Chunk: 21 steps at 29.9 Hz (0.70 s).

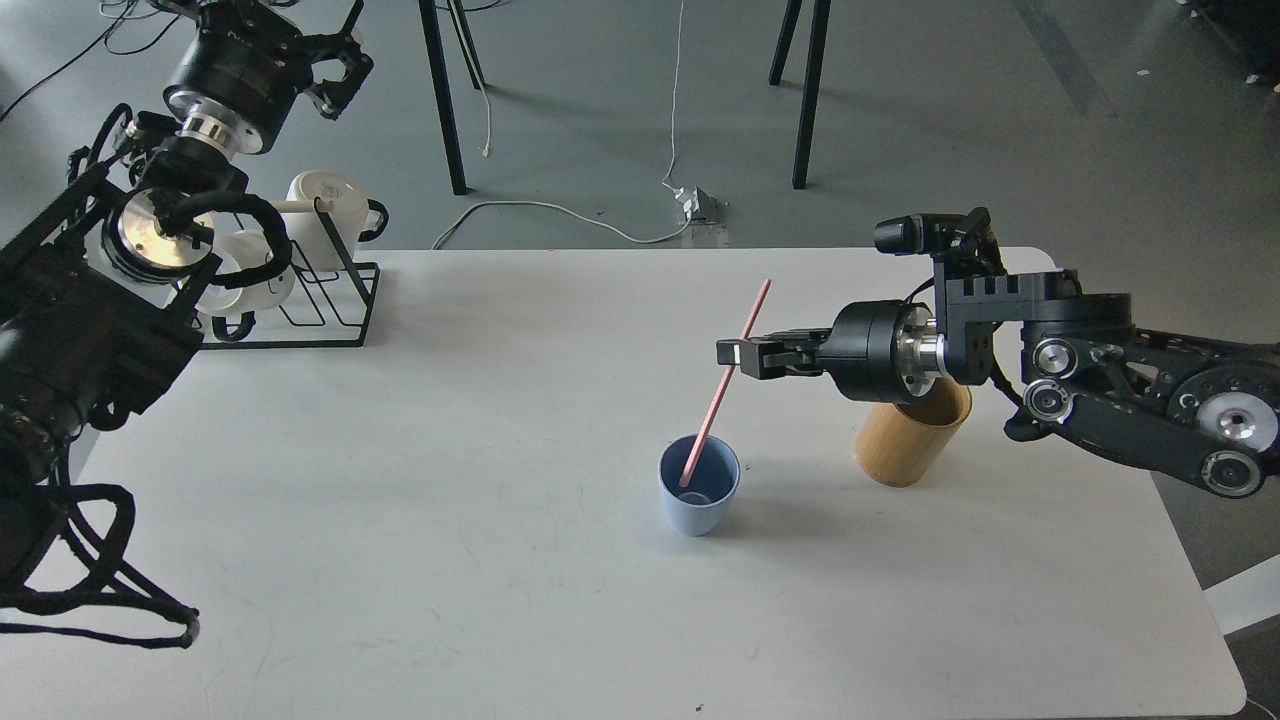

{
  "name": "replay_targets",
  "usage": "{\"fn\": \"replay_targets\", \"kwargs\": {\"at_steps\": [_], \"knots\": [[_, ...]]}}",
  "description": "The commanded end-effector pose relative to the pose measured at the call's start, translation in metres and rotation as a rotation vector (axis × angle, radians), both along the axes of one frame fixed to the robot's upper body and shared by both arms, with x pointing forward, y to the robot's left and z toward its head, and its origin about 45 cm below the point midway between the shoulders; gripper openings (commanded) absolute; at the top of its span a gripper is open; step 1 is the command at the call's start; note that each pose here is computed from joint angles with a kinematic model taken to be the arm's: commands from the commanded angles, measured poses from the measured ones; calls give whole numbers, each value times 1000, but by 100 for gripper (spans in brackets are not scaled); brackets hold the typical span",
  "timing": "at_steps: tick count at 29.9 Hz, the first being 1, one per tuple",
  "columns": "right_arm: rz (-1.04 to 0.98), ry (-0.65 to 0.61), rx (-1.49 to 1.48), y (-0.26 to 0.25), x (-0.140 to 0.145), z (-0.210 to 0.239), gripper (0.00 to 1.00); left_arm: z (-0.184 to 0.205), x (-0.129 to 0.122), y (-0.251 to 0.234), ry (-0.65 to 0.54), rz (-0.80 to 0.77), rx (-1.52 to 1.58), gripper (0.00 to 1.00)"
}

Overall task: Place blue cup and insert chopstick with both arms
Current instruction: 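Carry the pink straw over the blue cup and lower it inside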

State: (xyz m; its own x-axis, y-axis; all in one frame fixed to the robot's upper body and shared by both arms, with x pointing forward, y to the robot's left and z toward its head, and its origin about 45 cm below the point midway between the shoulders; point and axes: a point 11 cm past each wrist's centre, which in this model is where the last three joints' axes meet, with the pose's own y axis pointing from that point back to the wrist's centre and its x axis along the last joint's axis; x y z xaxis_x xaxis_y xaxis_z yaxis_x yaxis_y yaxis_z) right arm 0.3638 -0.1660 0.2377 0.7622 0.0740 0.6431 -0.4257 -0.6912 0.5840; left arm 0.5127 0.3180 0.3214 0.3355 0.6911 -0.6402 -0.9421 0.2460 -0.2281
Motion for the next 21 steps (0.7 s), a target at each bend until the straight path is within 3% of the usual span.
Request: {"fn": "replay_targets", "kwargs": {"at_steps": [1,15,21], "knots": [[19,27,-4,11,-4,-12,9,0,0,0,0,0,0,99],[24,46,-14,11,-9,-21,10,-2,0,1,3,2,-1,99],[21,53,-15,10,-10,-23,33,-1,0,1,2,2,-1,99]]}}
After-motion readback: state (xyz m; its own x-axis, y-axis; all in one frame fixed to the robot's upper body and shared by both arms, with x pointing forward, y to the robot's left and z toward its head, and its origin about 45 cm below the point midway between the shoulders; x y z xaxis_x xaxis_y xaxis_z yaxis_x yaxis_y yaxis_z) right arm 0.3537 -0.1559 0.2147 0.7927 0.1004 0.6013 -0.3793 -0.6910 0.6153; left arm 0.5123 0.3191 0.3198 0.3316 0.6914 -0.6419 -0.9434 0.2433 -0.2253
